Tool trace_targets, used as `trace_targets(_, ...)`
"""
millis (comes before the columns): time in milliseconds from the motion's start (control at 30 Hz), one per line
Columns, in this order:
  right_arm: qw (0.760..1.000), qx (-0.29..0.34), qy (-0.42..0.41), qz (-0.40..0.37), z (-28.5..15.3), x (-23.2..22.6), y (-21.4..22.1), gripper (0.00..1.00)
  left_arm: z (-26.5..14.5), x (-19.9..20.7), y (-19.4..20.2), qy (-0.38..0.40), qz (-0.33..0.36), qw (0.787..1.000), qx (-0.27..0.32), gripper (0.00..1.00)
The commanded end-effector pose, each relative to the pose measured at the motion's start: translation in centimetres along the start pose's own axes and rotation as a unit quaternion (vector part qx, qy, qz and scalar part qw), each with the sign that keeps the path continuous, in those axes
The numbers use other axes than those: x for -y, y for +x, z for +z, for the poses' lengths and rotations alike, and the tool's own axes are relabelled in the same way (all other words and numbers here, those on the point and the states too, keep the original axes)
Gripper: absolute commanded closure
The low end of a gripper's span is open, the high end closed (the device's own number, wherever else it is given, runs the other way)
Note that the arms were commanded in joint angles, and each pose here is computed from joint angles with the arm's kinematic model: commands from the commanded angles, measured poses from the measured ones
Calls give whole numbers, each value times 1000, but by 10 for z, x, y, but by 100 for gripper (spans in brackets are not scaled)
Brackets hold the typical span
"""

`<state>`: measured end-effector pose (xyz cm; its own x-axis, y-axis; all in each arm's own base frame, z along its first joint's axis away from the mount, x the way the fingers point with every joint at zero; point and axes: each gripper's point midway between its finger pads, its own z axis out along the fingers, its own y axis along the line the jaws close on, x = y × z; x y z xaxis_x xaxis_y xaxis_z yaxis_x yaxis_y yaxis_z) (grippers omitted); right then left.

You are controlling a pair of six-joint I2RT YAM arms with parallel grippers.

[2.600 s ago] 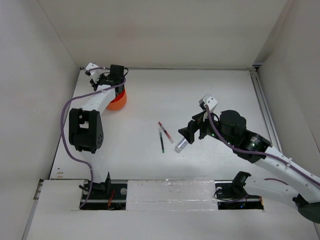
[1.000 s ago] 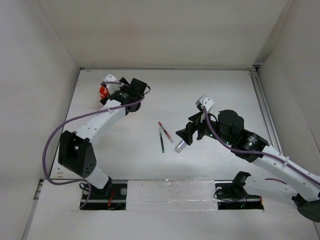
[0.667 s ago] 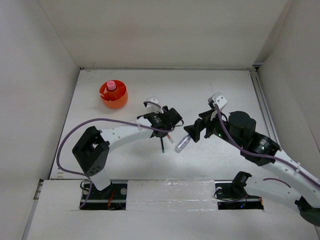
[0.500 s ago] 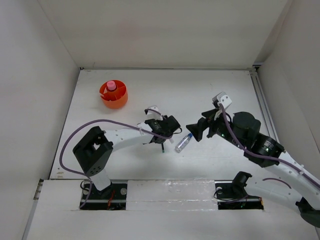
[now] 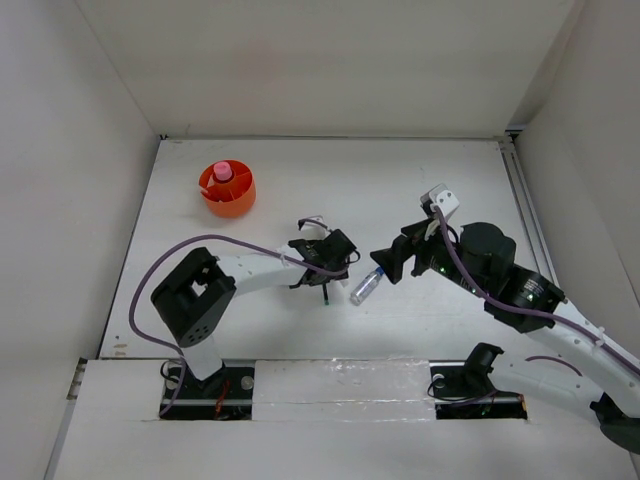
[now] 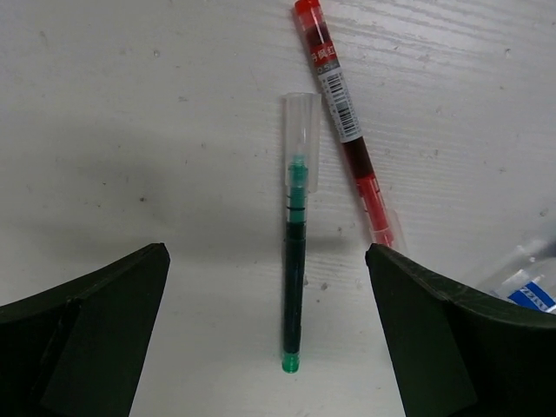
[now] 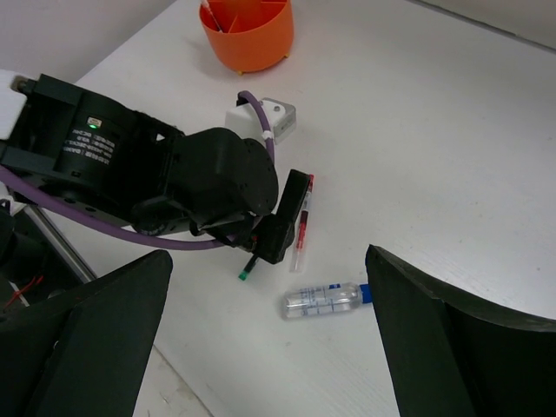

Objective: Sort the stationery into containers
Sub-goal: Pick up the pen from the center of the board.

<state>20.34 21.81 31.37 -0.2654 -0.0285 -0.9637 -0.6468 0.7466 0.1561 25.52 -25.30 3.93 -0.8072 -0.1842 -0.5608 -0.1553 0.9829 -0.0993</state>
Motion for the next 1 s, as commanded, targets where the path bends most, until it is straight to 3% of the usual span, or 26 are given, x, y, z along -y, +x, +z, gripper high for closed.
trace_targets(0, 1000, 29, -3, 9, -2, -2, -18, 1, 9, -7, 7, -23, 18, 1000, -9, 4)
trace_targets(300, 999, 35, -8, 9, -3, -3, -15, 1, 11, -23, 1, -71, 21, 997, 9, 10)
trace_targets(400, 999, 39, -14, 9, -3, -5, -17, 1, 14, -21, 3, -74, 23, 997, 7, 17)
trace_targets(633, 999, 48, -16, 10, -7, -5, -20, 1, 32, -25, 13, -99, 38, 994, -3, 22)
trace_targets(933, 999, 48, -16, 10, -7, -5, -20, 1, 43, -32, 19, -102, 32, 994, -19, 46)
trace_targets(967, 999, 48, -16, 10, -7, -5, -20, 1, 42, -35, 20, -102, 32, 994, -19, 53)
